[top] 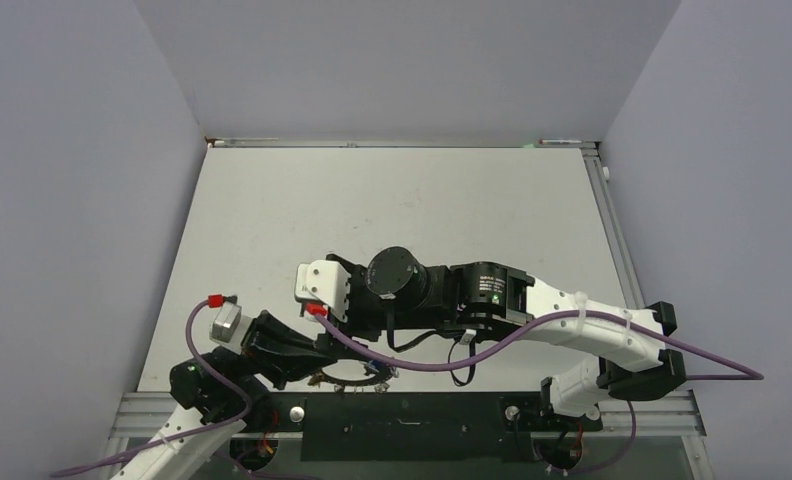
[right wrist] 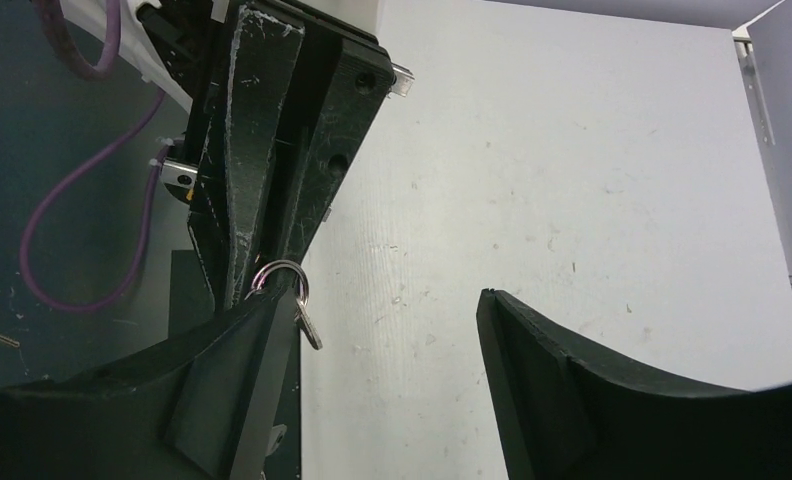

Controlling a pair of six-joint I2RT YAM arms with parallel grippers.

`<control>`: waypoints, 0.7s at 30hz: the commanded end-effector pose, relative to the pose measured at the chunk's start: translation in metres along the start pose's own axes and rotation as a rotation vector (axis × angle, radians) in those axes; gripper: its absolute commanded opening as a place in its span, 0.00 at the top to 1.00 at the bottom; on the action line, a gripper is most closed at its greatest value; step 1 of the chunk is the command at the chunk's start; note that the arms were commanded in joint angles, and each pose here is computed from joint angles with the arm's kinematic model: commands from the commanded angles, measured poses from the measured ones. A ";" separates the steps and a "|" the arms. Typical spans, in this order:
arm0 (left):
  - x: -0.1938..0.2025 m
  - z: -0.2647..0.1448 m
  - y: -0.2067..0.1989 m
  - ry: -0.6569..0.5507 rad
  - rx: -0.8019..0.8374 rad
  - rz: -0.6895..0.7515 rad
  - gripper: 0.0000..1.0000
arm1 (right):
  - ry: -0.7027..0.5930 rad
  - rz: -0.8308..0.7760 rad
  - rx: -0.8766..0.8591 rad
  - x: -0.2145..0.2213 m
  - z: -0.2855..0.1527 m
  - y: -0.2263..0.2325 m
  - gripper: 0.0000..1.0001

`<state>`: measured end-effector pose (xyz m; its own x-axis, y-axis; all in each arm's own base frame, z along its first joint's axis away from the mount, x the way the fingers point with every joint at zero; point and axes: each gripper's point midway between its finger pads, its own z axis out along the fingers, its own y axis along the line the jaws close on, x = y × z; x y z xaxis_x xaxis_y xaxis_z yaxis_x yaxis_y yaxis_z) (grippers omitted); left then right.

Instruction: Put the keys on the keyring

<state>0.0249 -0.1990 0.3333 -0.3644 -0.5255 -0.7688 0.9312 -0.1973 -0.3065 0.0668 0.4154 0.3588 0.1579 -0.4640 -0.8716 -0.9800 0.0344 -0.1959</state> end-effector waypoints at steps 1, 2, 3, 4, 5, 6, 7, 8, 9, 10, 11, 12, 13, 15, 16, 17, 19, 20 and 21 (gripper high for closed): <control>-0.031 0.003 -0.014 -0.135 0.025 0.082 1.00 | -0.033 -0.012 0.044 -0.015 -0.023 -0.011 0.31; -0.032 0.003 -0.013 -0.138 0.019 0.089 1.00 | -0.041 -0.011 0.059 -0.017 -0.027 -0.013 0.31; -0.032 0.003 -0.012 -0.137 0.015 0.094 1.00 | -0.051 -0.008 0.076 -0.019 -0.032 -0.016 0.32; -0.032 0.003 -0.012 -0.136 0.009 0.099 1.00 | -0.062 -0.006 0.095 -0.021 -0.037 -0.019 0.33; -0.032 0.003 -0.011 -0.135 0.004 0.103 1.00 | -0.080 -0.002 0.111 -0.023 -0.042 -0.022 0.34; -0.032 0.003 -0.010 -0.132 -0.005 0.107 1.00 | -0.113 0.002 0.118 -0.028 -0.047 -0.023 0.36; -0.033 0.003 -0.009 -0.130 -0.012 0.113 1.00 | -0.150 0.006 0.118 -0.032 -0.053 -0.022 0.38; -0.034 0.003 -0.008 -0.130 -0.020 0.119 1.00 | -0.191 0.008 0.106 -0.036 -0.057 -0.019 0.39; -0.035 0.003 -0.007 -0.133 -0.029 0.126 1.00 | -0.224 0.009 0.086 -0.039 -0.061 -0.014 0.41; -0.035 0.003 -0.005 -0.133 -0.044 0.131 1.00 | -0.253 0.006 0.058 -0.041 -0.063 -0.008 0.44; -0.036 0.002 -0.003 -0.137 -0.058 0.136 1.00 | -0.272 0.002 0.030 -0.041 -0.064 -0.001 0.46; -0.036 0.002 0.000 -0.140 -0.072 0.141 1.00 | -0.290 0.002 0.009 -0.042 -0.065 0.004 0.49; -0.037 0.001 0.001 -0.144 -0.079 0.146 1.00 | -0.306 0.007 -0.001 -0.043 -0.065 0.008 0.51; -0.037 0.001 0.002 -0.149 -0.085 0.149 1.00 | -0.323 0.022 -0.011 -0.043 -0.066 0.012 0.54; -0.037 0.001 0.003 -0.146 -0.088 0.149 1.00 | -0.327 0.028 -0.011 -0.043 -0.065 0.013 0.56; -0.037 0.002 0.004 -0.143 -0.092 0.147 1.00 | -0.327 0.035 -0.008 -0.041 -0.062 0.013 0.57; -0.036 0.002 0.007 -0.136 -0.098 0.148 1.00 | -0.331 0.054 -0.003 -0.039 -0.057 0.013 0.59; -0.035 0.003 0.008 -0.132 -0.102 0.148 1.00 | -0.328 0.060 -0.004 -0.038 -0.053 0.014 0.60; -0.035 0.003 0.009 -0.131 -0.105 0.148 1.00 | -0.325 0.064 -0.004 -0.037 -0.050 0.016 0.61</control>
<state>0.0478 -0.1939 0.3338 -0.2770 -0.5965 -0.7533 0.9502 -0.0538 -0.3069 0.0440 0.3735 0.4069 0.1614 -0.2101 -0.9643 -0.9837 0.0449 -0.1744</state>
